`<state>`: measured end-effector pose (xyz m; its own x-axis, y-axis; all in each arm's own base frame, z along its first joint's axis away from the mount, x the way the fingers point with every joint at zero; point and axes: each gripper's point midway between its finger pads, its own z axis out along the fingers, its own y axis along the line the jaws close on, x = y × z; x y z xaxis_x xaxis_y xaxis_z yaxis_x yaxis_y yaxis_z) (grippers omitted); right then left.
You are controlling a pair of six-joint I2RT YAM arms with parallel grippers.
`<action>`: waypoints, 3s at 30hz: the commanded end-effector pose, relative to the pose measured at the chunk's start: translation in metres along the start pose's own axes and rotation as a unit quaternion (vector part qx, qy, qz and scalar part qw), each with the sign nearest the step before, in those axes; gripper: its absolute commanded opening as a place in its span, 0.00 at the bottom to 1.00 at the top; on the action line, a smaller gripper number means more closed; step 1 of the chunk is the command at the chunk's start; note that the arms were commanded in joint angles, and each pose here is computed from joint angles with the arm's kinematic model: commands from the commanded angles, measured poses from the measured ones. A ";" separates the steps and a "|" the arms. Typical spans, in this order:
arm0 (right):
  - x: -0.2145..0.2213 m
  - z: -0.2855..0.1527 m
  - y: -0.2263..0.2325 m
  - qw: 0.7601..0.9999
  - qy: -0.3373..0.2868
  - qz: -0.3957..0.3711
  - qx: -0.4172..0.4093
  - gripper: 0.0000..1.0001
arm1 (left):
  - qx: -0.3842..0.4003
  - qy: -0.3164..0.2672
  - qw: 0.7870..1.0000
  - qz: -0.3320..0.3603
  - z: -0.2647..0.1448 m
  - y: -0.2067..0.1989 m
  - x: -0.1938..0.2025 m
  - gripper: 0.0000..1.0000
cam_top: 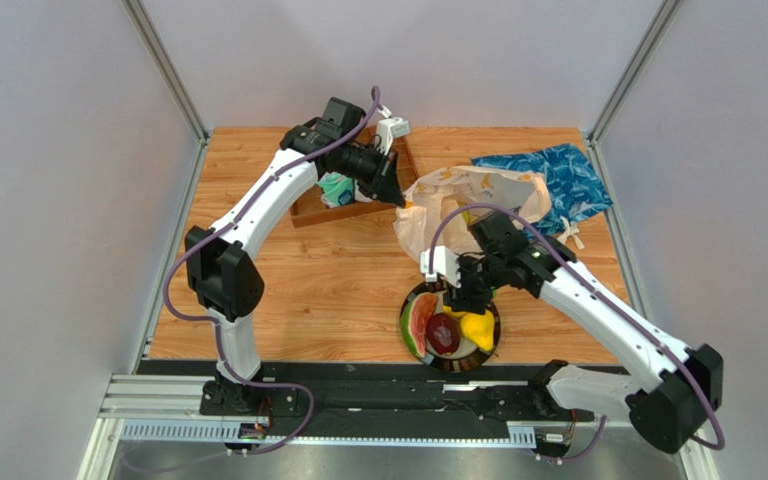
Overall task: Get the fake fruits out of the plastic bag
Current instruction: Place the fake fruit on the plate, then adjust the plastic bag at the center of the board.
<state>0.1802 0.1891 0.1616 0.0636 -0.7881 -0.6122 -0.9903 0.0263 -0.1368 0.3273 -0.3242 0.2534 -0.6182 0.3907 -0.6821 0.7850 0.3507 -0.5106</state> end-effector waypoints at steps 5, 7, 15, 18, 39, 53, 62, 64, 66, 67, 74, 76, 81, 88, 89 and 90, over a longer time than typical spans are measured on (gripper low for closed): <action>-0.003 0.063 -0.046 0.996 0.037 -0.085 -0.011 0.35 | -0.052 -0.006 0.997 0.059 -0.025 -0.005 -0.003 0.00; 0.004 0.073 -0.057 0.994 0.060 -0.092 -0.014 0.35 | -0.057 -0.003 0.996 0.062 -0.027 -0.005 0.000 0.00; 0.004 0.099 -0.070 0.993 0.066 -0.086 -0.044 0.38 | -0.069 -0.001 0.994 0.079 -0.035 -0.006 0.002 0.00; 0.003 0.103 -0.069 0.993 0.064 -0.082 -0.056 0.43 | -0.069 0.002 0.995 0.079 -0.034 -0.005 0.004 0.00; 0.031 0.102 -0.044 0.978 0.139 -0.006 -0.156 0.86 | -0.057 -0.005 0.995 0.081 -0.025 -0.001 -0.008 0.00; -0.054 0.024 -0.078 0.999 0.019 0.009 -0.035 0.89 | -0.069 -0.019 0.993 0.094 -0.029 0.000 -0.022 0.00; -0.098 -0.094 -0.149 0.936 -0.154 0.056 0.311 1.00 | -0.045 -0.014 0.996 0.081 -0.022 -0.005 -0.017 0.00; -0.083 -0.084 -0.156 0.938 -0.129 0.072 0.312 0.96 | -0.042 -0.017 0.995 0.084 -0.023 -0.008 -0.019 0.00; -0.064 -0.065 -0.166 0.945 -0.105 0.102 0.294 0.81 | -0.039 -0.018 0.995 0.085 -0.023 -0.010 -0.019 0.00; -0.058 -0.058 -0.169 0.946 -0.098 0.108 0.289 0.74 | -0.037 -0.017 0.996 0.085 -0.024 -0.011 -0.019 0.00; 0.010 0.001 -0.197 0.955 0.026 0.116 0.273 0.25 | -0.028 -0.006 0.996 0.087 -0.017 -0.017 -0.012 0.00; 0.033 0.005 -0.196 0.950 0.051 0.150 0.269 0.25 | -0.032 -0.003 0.995 0.090 -0.019 -0.019 -0.008 0.00; 0.081 0.004 -0.141 0.947 0.085 0.187 0.248 0.28 | -0.046 0.011 0.995 0.094 -0.020 -0.017 0.004 0.00; 0.118 -0.001 -0.116 0.922 0.115 0.218 0.299 0.32 | -0.065 0.030 0.990 0.122 -0.018 -0.017 0.012 0.00; 0.124 -0.007 -0.117 0.910 0.117 0.235 0.320 0.32 | -0.073 0.036 0.988 0.133 -0.018 -0.016 0.014 0.00; 0.127 -0.010 -0.117 0.907 0.113 0.243 0.325 0.33 | -0.075 0.039 0.987 0.137 -0.019 -0.018 0.016 0.00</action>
<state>0.2937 0.1005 0.1046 -0.3884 -0.7579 -0.5241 -0.7343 0.5982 -0.3209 0.3171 -0.3120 0.2436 -0.4962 0.5129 -0.7005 0.8627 0.3817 -0.3316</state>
